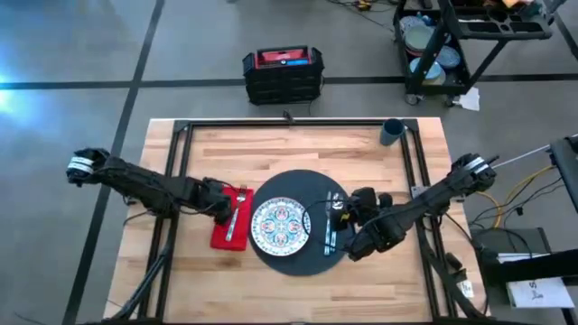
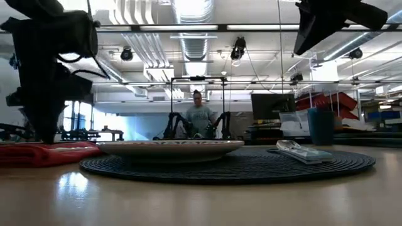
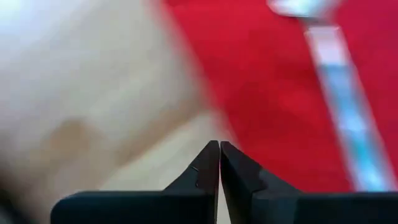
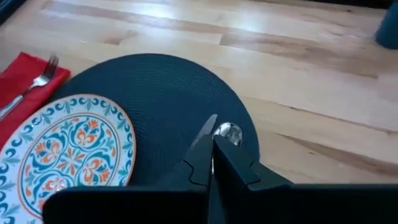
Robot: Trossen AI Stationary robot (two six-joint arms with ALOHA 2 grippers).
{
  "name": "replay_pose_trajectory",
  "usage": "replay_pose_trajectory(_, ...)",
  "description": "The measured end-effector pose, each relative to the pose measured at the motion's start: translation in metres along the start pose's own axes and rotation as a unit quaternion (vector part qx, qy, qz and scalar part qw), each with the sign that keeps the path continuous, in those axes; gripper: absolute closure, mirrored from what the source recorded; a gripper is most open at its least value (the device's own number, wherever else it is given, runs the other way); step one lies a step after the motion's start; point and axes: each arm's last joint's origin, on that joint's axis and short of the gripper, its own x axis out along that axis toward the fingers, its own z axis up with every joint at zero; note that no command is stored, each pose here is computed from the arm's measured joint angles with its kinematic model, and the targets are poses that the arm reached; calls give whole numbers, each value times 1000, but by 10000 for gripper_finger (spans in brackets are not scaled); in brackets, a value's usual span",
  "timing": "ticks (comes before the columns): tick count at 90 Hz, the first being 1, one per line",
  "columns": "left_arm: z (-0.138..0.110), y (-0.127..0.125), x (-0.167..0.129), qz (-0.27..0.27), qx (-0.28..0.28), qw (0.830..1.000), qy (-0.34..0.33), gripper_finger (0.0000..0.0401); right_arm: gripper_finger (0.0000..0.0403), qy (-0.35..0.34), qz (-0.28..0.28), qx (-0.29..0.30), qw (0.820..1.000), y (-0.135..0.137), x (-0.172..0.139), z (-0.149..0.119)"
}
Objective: Set table place
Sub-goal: Move the red napkin to the left of the black placemat
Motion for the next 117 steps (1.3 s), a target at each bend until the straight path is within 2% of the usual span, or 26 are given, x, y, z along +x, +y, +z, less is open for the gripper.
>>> replay_pose_trajectory(7,2,3,-5,15,0,1000,-14,401,403,1,-15,-2,1000,-4,-2,-1)
replay_pose_trajectory(23,9,-10,-11,-81,22,995,-53,401,403,5,-17,-8,1000,-5,-2,-2)
replay_pose_trajectory(32,9,-14,-6,-102,27,993,-53,401,403,6,-13,-9,1000,-4,-2,-3)
replay_pose_trajectory(58,15,-14,-3,-86,34,993,-72,401,403,18,33,-11,999,-2,-3,-3)
replay_pose_trajectory(82,21,-12,6,-83,46,992,-79,401,403,46,91,5,995,-2,10,-17)
replay_pose_trajectory(101,22,-10,10,-79,48,993,-70,401,403,59,94,26,993,-9,21,-28)
replay_pose_trajectory(117,16,-8,18,-91,52,994,-36,401,403,65,96,34,993,-9,22,-30)
